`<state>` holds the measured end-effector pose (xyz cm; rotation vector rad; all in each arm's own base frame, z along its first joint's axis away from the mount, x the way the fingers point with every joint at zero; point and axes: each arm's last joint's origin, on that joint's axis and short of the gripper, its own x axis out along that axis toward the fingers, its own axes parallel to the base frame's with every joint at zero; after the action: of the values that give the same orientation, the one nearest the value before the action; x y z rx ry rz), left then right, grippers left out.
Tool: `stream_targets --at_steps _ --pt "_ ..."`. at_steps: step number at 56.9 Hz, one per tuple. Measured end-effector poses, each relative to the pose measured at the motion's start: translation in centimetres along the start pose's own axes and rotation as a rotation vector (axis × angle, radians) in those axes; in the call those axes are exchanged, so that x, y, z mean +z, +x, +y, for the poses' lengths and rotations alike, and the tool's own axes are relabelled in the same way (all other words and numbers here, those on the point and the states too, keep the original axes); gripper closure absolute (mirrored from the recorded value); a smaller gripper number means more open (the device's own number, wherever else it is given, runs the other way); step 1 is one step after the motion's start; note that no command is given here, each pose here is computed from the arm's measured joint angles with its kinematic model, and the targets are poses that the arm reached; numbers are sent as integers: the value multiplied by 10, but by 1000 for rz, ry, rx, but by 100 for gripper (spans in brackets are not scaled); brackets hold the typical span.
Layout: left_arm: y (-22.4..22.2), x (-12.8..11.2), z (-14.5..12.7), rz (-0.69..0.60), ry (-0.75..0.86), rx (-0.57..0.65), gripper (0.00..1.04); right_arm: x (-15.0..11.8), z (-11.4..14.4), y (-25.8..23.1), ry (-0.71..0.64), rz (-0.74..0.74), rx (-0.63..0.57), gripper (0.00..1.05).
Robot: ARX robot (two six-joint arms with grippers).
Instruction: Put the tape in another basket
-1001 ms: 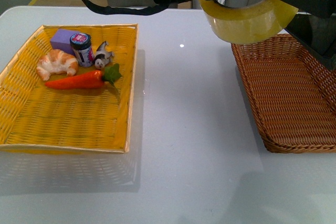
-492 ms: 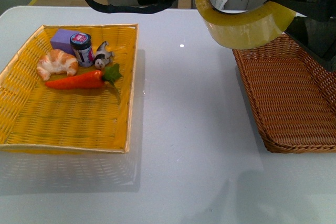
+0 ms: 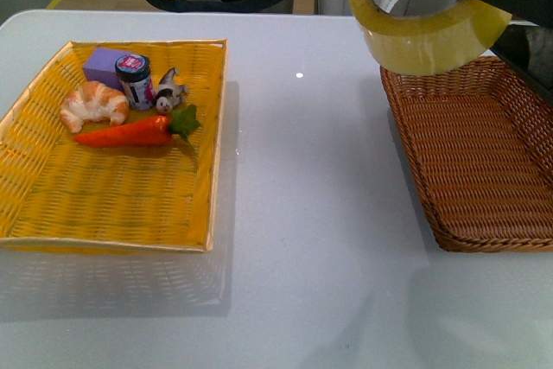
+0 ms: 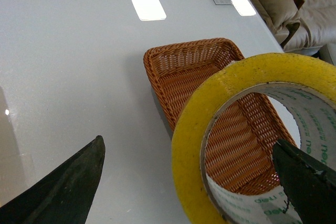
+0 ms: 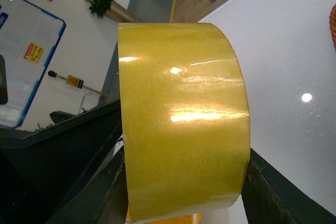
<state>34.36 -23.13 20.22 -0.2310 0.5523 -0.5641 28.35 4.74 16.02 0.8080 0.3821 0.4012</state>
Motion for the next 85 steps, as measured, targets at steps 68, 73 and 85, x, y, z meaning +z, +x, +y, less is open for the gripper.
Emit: stream_targets --at_steps 68,73,85 --pt "-142 -46 33 -189 -60 198 9 22 -150 74 208 -35 -584 57" --pt "-145 -47 33 -196 -67 195 9 21 -151 75 209 -34 -596 55" --pt "-148 -48 33 -202 -85 191 9 26 -149 58 203 -73 -602 13"
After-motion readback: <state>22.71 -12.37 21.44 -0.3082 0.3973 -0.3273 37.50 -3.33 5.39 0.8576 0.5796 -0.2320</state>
